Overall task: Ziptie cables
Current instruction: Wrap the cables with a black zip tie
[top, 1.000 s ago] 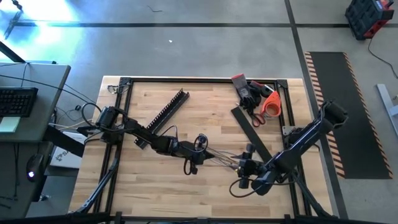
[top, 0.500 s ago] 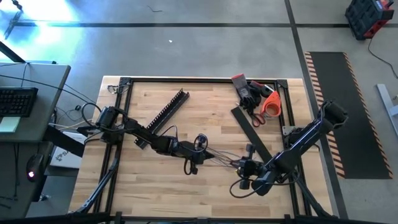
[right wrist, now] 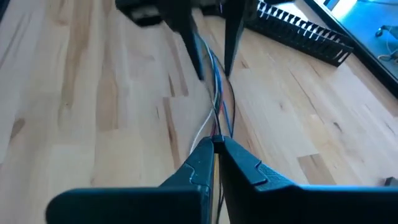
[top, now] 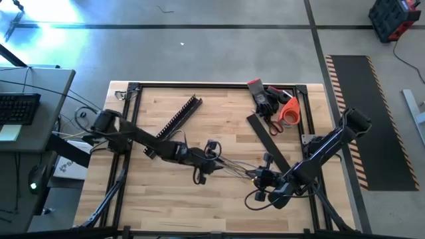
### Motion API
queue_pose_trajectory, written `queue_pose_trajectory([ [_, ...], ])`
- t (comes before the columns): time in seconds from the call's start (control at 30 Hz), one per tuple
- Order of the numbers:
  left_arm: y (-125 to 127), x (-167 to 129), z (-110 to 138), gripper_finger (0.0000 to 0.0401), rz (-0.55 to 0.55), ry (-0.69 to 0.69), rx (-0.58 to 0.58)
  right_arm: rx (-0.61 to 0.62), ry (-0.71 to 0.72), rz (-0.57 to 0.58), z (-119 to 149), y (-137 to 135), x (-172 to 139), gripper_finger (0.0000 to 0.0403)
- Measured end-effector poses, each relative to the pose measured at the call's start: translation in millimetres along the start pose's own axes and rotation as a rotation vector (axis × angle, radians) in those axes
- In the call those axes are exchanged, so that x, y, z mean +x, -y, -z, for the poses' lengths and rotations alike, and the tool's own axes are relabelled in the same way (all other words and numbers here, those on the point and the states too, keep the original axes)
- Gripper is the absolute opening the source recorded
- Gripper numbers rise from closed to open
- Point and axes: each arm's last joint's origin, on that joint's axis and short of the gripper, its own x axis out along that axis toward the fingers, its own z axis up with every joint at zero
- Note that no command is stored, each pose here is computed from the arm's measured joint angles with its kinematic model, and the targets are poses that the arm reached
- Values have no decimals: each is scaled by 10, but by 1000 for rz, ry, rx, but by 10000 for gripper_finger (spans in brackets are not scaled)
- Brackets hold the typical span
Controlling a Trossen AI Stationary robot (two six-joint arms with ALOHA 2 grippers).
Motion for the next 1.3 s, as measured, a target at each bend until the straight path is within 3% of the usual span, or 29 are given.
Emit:
queue_pose_trajectory([
  [0.2, -3, -467, -124, 159, 15, -159, -18, -11, -10, 15, -318, 22, -137, 0],
  [0.4, 95, -694, 92, 163, -21, -418, -127, -32, -30, -84, -588, -30, -378, 0],
  [0.73, 149, -625, 581, 164, -188, -574, -238, -11, -126, -205, -636, -88, -602, 0],
  [1.1, 213, -375, 882, 156, -50, -677, -303, 42, -186, -189, -585, -80, -584, 0],
  [1.3, 204, -325, 913, 103, -22, -668, -351, 18, -274, -190, -503, -189, -389, 0],
])
